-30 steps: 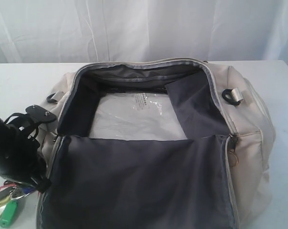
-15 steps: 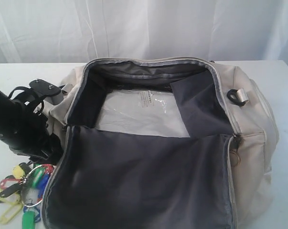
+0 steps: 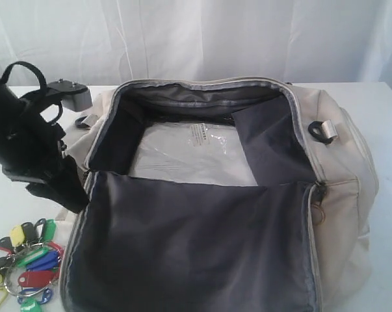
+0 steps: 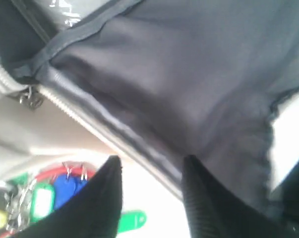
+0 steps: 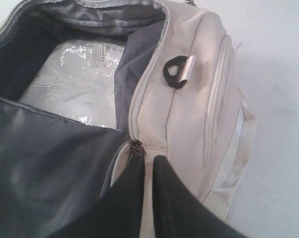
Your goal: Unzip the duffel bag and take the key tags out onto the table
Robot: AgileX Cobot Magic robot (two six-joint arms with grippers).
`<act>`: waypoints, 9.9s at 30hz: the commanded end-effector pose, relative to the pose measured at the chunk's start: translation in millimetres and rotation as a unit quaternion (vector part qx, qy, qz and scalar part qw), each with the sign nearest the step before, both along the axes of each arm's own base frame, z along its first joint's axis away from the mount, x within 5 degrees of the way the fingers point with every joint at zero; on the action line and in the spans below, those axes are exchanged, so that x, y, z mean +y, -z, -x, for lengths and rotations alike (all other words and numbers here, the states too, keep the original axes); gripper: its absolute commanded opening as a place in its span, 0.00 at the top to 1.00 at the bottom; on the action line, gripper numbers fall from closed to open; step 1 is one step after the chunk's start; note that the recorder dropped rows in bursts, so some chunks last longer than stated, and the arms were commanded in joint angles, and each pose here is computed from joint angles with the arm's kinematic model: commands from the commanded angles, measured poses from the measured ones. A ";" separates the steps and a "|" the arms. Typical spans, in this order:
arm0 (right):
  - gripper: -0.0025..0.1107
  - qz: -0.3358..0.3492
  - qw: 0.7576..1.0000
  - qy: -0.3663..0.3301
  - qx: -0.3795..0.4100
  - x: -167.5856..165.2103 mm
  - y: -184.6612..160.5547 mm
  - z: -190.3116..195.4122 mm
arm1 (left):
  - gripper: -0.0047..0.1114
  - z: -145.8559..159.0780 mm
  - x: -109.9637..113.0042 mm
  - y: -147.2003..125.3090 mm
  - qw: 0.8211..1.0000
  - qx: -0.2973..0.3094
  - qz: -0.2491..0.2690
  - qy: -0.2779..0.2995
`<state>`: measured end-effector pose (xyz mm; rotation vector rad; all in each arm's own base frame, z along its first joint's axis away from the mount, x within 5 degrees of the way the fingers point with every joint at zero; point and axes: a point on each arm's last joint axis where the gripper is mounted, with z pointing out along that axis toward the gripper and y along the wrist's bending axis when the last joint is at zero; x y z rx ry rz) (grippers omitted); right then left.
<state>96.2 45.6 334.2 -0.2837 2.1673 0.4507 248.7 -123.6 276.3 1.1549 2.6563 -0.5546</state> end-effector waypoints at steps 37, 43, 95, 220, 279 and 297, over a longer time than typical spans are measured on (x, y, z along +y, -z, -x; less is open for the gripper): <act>0.92 -0.004 1.000 0.003 -0.009 -0.3 -1.7 -0.1 | 0.96 155.2 82.5 -116.0 0.956 -0.239 -0.006 -0.173; 0.92 -0.004 1.000 0.003 -0.009 -0.3 -1.7 -0.1 | 0.96 155.2 82.5 -116.0 0.956 -0.239 -0.006 -0.173; 0.92 -0.003 1.000 0.002 -0.007 -0.4 -1.5 0.7 | 0.96 361.2 110.2 -112.2 0.755 -0.553 0.060 -0.347; 0.92 -0.018 0.999 0.008 -0.036 -4.1 -7.9 14.8 | 0.96 196.9 123.4 109.8 0.798 -0.451 0.031 -0.400; 0.92 -0.056 0.965 0.142 -0.211 -31.4 141.8 42.4 | 0.96 196.9 123.3 109.8 0.786 -0.431 0.065 -0.438; 0.92 0.062 0.960 0.124 -0.241 -36.6 143.3 41.6 | 0.96 196.9 123.3 109.8 0.786 -0.431 0.065 -0.438</act>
